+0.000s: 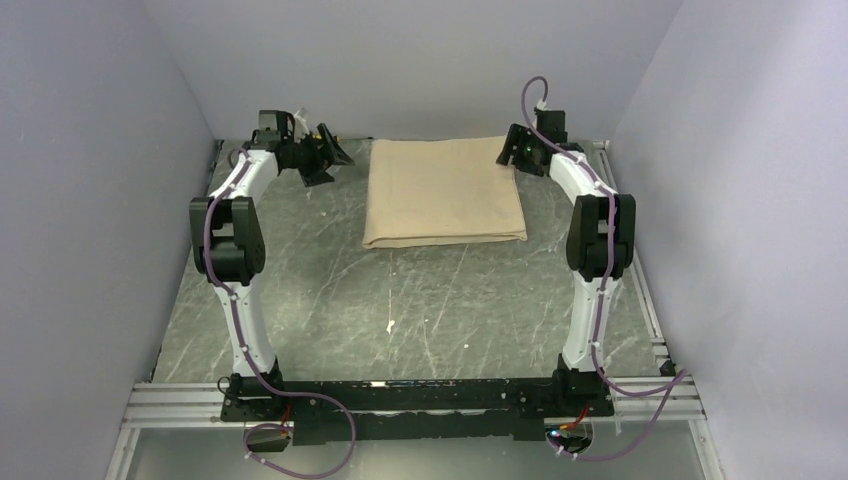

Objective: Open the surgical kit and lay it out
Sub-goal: Move the surgical kit at the center of the board, then open the surgical kit at the center of the board.

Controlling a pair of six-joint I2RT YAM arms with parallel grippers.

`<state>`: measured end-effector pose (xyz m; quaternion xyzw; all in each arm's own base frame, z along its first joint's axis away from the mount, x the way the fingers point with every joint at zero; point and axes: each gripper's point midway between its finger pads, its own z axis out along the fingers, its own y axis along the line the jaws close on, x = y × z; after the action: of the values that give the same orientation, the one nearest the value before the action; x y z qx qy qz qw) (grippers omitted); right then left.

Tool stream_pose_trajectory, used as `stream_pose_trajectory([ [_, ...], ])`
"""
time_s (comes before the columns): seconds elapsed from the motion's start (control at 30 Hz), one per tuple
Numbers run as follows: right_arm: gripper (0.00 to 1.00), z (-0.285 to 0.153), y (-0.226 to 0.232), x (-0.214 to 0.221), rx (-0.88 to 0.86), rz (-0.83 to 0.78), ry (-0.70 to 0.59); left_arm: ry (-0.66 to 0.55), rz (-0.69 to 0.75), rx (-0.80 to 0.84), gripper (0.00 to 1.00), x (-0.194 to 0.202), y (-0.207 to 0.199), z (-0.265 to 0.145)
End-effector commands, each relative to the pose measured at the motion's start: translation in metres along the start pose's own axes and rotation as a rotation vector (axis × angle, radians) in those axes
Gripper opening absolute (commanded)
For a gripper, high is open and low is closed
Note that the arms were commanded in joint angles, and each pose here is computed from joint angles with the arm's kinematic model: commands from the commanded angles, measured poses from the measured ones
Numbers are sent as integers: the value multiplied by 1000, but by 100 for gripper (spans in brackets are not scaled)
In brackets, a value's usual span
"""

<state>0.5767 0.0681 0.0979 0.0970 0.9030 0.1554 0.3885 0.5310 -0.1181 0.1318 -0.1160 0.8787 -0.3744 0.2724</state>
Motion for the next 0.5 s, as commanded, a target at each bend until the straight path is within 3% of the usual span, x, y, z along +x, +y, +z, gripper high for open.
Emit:
stream_pose_trajectory([
  [0.0, 77, -40, 2, -48, 39, -24, -87, -67, 105, -30, 91, -26, -24, -28],
  [0.17, 80, -71, -4, -39, 58, -40, -61, -109, 138, -24, 91, -36, -42, -44],
  [0.47, 73, -106, -4, 40, 21, 86, 91, -111, 141, 74, 90, -20, -94, -44],
])
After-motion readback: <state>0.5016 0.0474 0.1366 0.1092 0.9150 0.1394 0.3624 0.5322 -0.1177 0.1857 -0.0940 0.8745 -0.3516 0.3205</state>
